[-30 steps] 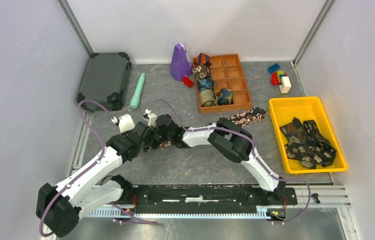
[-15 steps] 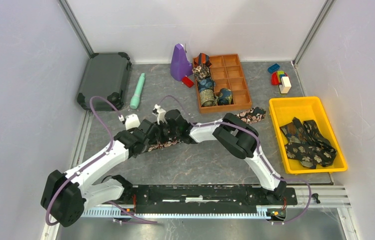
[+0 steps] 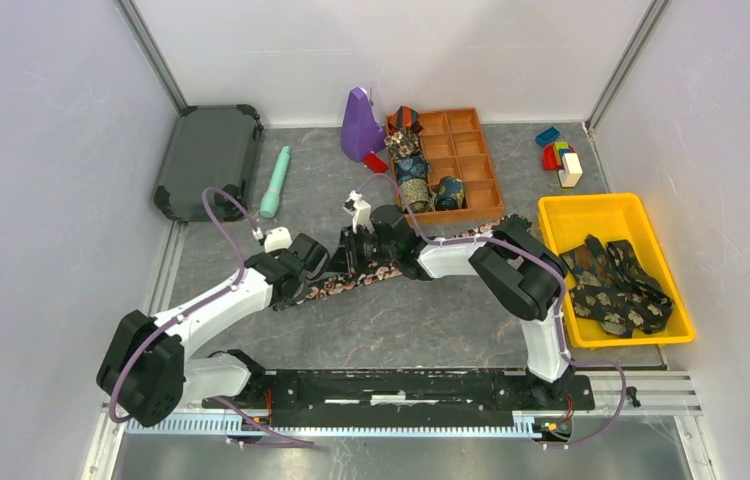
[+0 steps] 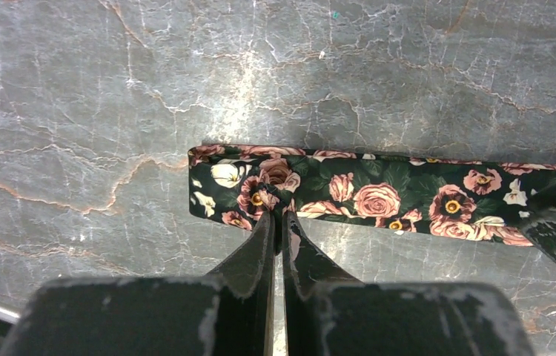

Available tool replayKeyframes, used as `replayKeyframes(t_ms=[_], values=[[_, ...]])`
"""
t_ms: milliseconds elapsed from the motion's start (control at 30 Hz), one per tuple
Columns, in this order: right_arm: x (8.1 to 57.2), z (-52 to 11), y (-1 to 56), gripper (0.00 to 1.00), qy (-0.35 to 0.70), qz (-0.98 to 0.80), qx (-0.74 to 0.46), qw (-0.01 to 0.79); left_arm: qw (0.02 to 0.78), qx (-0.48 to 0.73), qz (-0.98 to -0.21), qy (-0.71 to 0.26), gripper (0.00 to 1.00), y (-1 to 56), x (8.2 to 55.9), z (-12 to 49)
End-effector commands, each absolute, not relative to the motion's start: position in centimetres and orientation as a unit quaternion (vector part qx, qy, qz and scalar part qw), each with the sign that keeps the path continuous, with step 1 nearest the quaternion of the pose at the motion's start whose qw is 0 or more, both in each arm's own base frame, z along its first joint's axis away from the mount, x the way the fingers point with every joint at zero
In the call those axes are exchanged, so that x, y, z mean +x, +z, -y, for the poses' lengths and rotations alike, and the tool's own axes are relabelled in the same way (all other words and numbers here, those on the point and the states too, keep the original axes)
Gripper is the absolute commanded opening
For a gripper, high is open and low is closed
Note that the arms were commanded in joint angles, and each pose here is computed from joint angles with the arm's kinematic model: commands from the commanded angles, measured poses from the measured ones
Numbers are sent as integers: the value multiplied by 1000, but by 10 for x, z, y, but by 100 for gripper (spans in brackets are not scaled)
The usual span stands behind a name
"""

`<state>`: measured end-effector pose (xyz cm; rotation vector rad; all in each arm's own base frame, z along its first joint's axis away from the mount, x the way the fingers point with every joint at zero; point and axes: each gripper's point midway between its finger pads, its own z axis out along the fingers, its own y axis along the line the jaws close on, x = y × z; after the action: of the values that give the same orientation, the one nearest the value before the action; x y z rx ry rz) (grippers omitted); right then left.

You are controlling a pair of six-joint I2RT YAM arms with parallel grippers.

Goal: Roll the ties
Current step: Roll the tie at the center of the board.

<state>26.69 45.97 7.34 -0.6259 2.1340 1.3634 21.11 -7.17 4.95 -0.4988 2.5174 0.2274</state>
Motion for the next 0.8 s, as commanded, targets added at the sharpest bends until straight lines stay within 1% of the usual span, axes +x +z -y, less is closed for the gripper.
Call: replayKeyframes(t_ms=[0, 67, 133, 200, 300, 367, 767], values=[[267, -456, 96, 22, 515, -767, -246, 294, 293, -180, -937, 60, 2, 56, 229, 86], [265, -455, 95, 22, 516, -767, -247, 292, 290, -180, -938, 59, 3, 55, 230, 88], [264, -455, 94, 22, 517, -767, -246, 290, 286, -179, -939, 61, 6, 52, 229, 88], [264, -454, 94, 22, 518, -766, -246, 290, 285, -181, -939, 61, 14, 52, 229, 89], [264, -454, 96, 22, 519, -765, -247, 291, 286, -180, -939, 56, 33, 53, 230, 90], [264, -455, 98, 22, 519, -764, -248, 291, 289, -180, -939, 54, 42, 54, 231, 91], [268, -459, 113, 22, 522, -758, -251, 299, 307, -182, -933, 44, 52, 69, 233, 90]])
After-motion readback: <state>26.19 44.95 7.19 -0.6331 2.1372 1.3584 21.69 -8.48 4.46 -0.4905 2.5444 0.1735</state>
